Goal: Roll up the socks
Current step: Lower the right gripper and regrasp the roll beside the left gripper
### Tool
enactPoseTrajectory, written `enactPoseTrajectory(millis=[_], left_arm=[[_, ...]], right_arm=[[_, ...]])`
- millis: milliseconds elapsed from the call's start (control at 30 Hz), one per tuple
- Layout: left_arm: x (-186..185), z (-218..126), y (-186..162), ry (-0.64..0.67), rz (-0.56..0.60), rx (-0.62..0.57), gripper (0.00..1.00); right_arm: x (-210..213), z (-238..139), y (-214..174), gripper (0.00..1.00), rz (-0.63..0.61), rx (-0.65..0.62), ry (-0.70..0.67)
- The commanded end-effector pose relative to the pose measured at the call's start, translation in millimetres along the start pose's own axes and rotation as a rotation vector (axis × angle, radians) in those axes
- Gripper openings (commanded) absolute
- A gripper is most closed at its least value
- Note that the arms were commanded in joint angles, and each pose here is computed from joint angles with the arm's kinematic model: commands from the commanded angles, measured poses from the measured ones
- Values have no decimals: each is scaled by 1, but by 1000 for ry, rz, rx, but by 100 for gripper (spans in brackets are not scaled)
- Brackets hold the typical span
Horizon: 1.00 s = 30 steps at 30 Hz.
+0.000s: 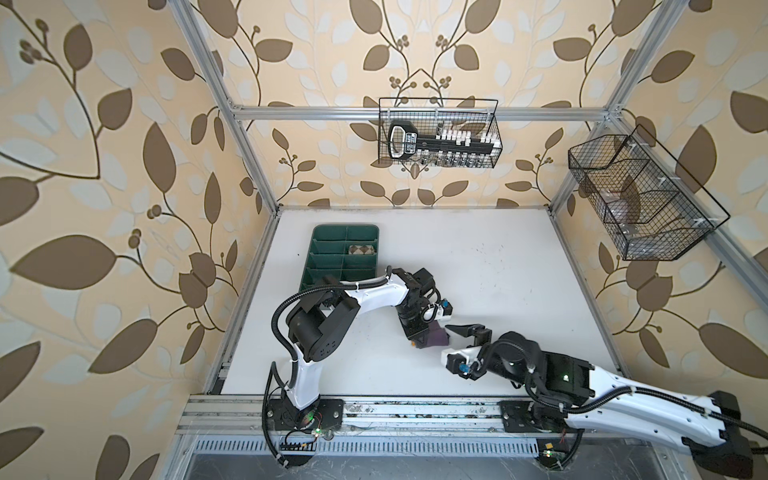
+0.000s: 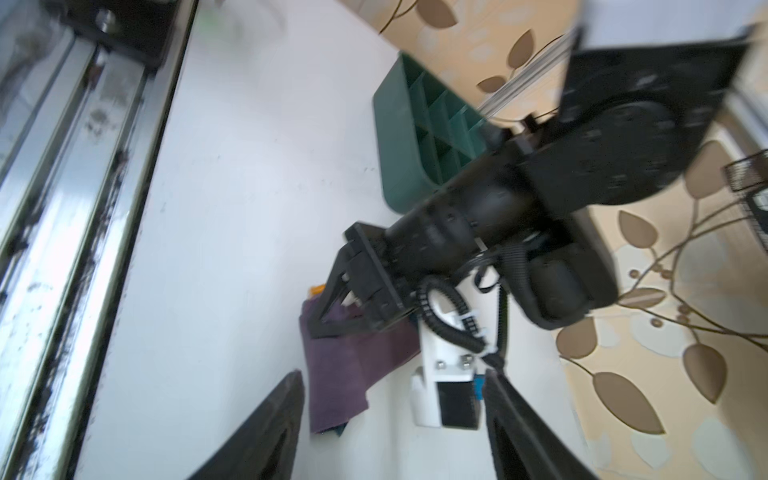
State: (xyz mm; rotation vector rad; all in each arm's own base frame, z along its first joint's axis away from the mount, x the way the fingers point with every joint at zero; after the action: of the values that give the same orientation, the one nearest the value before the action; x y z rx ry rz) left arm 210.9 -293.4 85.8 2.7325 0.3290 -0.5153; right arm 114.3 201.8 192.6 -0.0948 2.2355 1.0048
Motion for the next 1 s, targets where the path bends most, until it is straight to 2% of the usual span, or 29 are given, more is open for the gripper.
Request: enactPoseTrajectory(millis=[0, 100, 267, 667, 833, 900, 933, 967], left_arm=[[-4, 15, -23, -77, -86, 117, 0], [-3, 15, -23, -81, -90, 121, 0], [-4, 15, -23, -79, -90, 117, 0], [0, 15, -22, -84, -105, 119, 0], [1, 15, -22, -81, -106, 120, 0], [1, 13, -21, -63, -100, 108, 0], [2, 10, -20, -40, -98, 97, 3], [4, 7, -19, -8, -95, 88, 11]], right_arm=[[11, 20, -18, 66, -130, 152, 16], [16, 46, -25, 65, -129, 223, 25], [10, 78, -37, 63, -82, 214, 26], [28, 115, -67, 53, -81, 313, 154], [30, 121, -71, 34, -81, 351, 170], [31, 121, -73, 20, -74, 377, 179], [32, 121, -74, 9, -69, 400, 184], [34, 120, -75, 0, -63, 426, 193]])
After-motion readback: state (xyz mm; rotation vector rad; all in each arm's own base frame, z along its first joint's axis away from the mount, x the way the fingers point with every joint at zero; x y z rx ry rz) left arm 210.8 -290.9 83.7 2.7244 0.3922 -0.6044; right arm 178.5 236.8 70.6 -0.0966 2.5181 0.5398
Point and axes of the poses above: each gripper's point midway between its finger pads, its own z axis out along the fingers, its own x axis along the line the jaws close on, y = z × x, the point moved 6 cm from there along -z, back along the fingers, and after that the axes turned 7 degrees about z, right-handed, at the moved point
